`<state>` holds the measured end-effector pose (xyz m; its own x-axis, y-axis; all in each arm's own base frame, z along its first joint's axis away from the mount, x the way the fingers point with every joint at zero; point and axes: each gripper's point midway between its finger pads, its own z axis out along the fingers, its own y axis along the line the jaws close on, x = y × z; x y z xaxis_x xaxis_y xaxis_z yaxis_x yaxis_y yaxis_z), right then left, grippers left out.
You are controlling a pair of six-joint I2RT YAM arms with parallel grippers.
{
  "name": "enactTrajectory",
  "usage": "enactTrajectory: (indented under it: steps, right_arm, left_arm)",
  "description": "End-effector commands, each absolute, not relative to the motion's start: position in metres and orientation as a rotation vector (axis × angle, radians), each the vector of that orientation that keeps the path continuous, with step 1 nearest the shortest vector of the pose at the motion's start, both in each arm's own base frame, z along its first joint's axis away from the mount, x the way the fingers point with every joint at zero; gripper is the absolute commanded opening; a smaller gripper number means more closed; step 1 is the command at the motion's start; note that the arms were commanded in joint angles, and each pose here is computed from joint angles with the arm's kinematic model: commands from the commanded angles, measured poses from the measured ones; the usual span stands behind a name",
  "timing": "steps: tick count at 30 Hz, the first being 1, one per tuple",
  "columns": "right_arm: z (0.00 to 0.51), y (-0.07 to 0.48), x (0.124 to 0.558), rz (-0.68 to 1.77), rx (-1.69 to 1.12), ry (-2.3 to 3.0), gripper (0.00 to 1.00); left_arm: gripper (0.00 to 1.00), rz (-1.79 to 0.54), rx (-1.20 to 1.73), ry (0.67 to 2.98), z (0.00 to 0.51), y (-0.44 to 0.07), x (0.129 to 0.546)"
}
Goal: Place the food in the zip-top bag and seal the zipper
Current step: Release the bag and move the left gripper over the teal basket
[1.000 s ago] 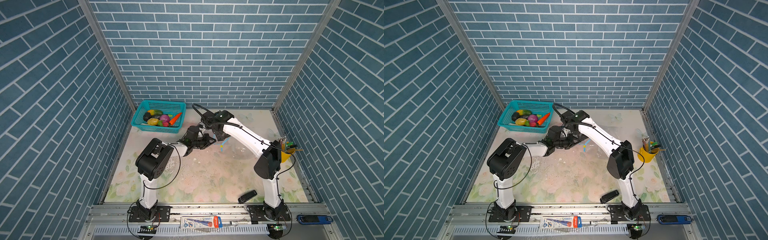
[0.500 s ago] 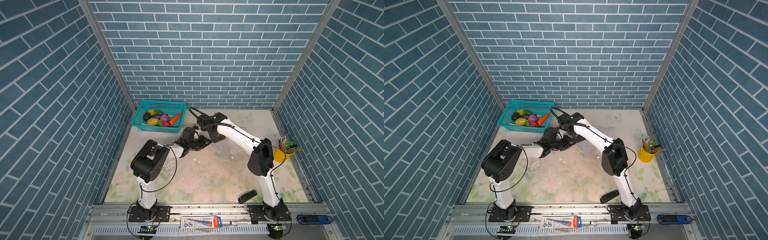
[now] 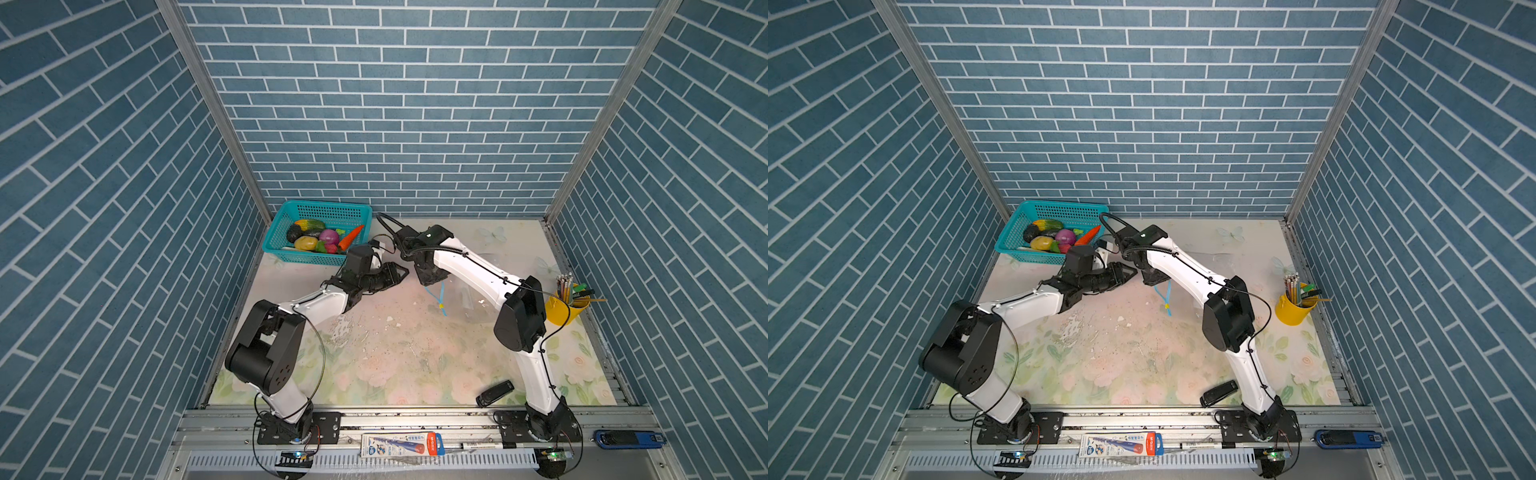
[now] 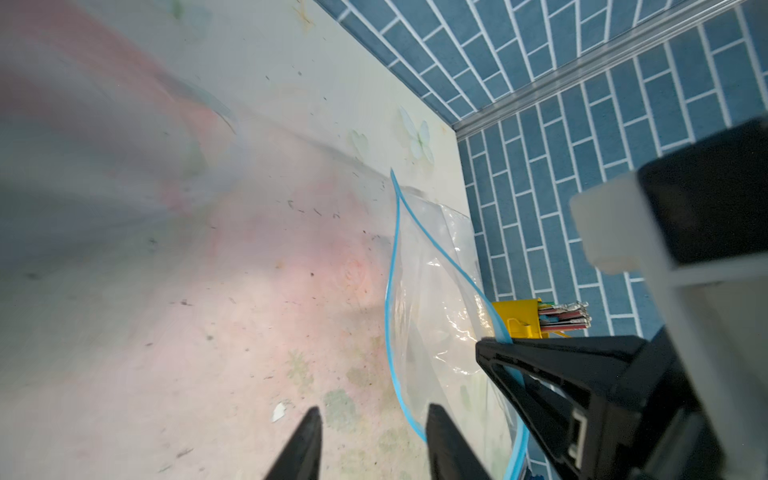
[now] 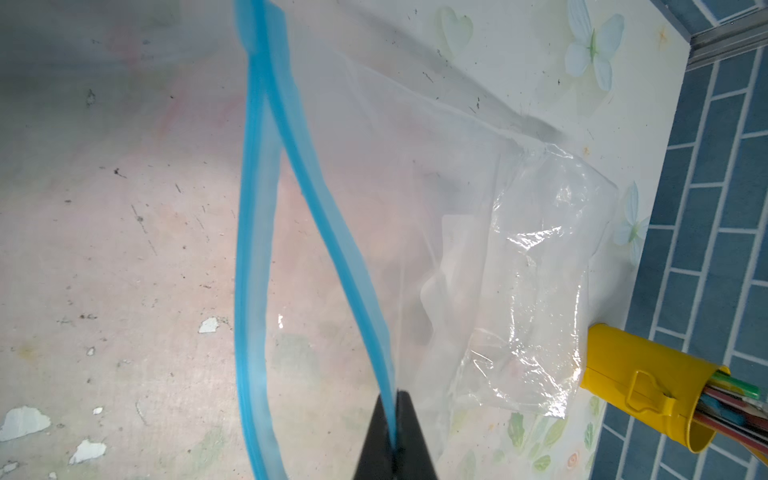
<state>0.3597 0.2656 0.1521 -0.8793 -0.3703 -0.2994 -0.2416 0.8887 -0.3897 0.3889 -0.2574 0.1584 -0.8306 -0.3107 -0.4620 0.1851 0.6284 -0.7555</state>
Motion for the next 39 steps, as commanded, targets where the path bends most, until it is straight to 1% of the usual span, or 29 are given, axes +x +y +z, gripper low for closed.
enactTrajectory:
  steps: [1, 3, 4, 8, 11, 15, 19, 25, 30, 39]
  right_arm:
    - [0.158, 0.271, 0.364, -0.447, -0.415, 2.678, 0.00]
    - [0.159, 0.272, 0.364, -0.441, -0.415, 2.675, 0.00]
    - [0.160, 0.273, 0.365, -0.436, -0.416, 2.673, 0.00]
    - [0.162, 0.276, 0.364, -0.419, -0.422, 2.671, 0.00]
    - [0.163, 0.278, 0.365, -0.411, -0.428, 2.668, 0.00]
    - [0.164, 0.279, 0.365, -0.405, -0.430, 2.665, 0.00]
    - [0.164, 0.281, 0.365, -0.399, -0.433, 2.663, 0.00]
    - [0.162, 0.281, 0.365, -0.399, -0.434, 2.665, 0.00]
    - [0.160, 0.281, 0.364, -0.399, -0.436, 2.671, 0.00]
    - [0.158, 0.283, 0.364, -0.384, -0.436, 2.676, 0.00]
  left_arm:
    - [0.60, -0.871, -0.028, 2.340, 0.170, -0.218, 0.394]
    - [0.72, -0.757, -0.020, 2.349, 0.181, -0.199, 0.401]
    - [0.75, -0.709, -0.028, 2.367, 0.184, -0.189, 0.405]
    - [0.79, -0.554, -0.036, 2.435, 0.189, -0.155, 0.424]
    - [0.79, -0.502, -0.052, 2.472, 0.187, -0.138, 0.443]
    - [0.80, -0.459, -0.054, 2.510, 0.176, -0.130, 0.464]
    - [0.81, -0.459, -0.036, 2.564, 0.159, -0.135, 0.480]
    - [0.81, -0.472, -0.046, 2.609, 0.134, -0.140, 0.489]
    - [0.82, -0.533, -0.074, 2.617, 0.127, -0.146, 0.490]
    - [0.82, -0.693, -0.131, 2.616, 0.122, -0.172, 0.479]
